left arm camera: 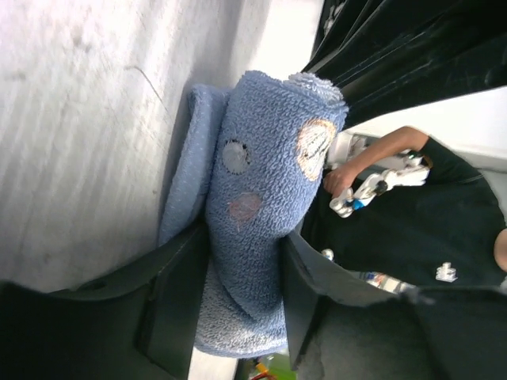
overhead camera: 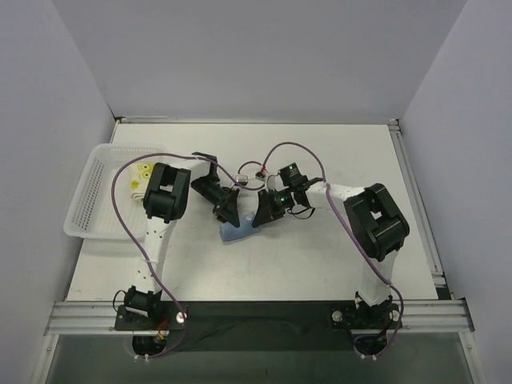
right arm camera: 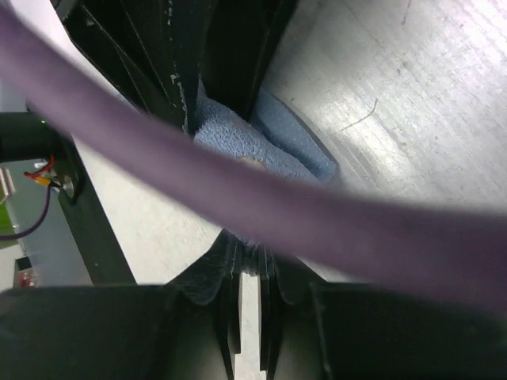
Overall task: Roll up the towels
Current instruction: Roll the towel
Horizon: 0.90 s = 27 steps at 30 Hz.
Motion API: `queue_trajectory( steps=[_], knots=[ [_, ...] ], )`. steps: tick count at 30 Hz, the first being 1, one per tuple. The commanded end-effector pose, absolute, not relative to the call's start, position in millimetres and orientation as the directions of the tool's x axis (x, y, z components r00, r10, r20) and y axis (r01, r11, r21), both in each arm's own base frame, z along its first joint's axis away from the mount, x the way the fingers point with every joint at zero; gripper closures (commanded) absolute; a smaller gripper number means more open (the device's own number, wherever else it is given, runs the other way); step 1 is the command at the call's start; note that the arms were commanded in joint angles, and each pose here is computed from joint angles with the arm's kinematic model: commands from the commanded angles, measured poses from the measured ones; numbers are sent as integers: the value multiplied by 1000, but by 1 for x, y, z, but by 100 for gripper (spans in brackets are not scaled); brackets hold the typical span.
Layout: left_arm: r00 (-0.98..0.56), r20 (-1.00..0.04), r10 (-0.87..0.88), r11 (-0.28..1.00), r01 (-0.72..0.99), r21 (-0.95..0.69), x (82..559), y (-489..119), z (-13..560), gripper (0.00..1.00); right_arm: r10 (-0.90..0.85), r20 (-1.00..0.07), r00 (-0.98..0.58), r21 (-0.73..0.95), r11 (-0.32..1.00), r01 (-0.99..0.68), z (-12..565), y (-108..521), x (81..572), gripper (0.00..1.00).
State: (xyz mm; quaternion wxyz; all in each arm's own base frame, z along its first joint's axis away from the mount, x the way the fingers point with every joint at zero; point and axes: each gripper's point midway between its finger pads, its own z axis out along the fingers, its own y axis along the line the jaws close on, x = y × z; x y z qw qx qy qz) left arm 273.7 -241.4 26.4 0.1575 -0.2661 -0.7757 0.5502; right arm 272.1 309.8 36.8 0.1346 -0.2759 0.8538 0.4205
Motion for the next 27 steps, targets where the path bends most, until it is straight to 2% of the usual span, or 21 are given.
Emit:
queue_trajectory(
  steps=[1,3,5,7,12,14,15,19,22,27],
  knots=[
    [-777,-145,613,290,391,-874,288,-222,-2,47,-336,-441,-833,712,434,-552,60,320,270,100],
    [-778,-171,605,301,422,-855,291,-216,4,41,-334,-411,-848,730,437,-526,61,317,268,100],
    [-769,-257,585,316,509,-801,307,-215,20,38,-347,-345,-872,749,459,-478,58,312,262,100],
    [-743,-360,565,353,611,-708,326,-207,41,36,-367,-273,-889,764,479,-432,55,309,257,100],
    [-600,-564,568,432,800,-416,350,-189,99,33,-374,-190,-908,777,508,-372,54,305,253,100],
    [-569,-586,578,467,819,-334,348,-179,99,32,-360,-169,-918,785,513,-346,55,304,256,100],
    [-531,-624,573,470,837,-280,345,-177,117,32,-357,-156,-921,795,508,-331,57,305,255,100],
    [-441,-651,618,476,869,-136,326,-166,116,28,-334,-88,-938,820,511,-259,54,305,257,100],
    [-296,-681,670,405,914,1,315,-182,127,25,-322,-56,-945,833,506,-222,53,306,260,100],
    [-35,-617,786,201,959,201,279,-227,111,22,-310,-16,-951,854,489,-174,53,311,265,100]
  ],
)
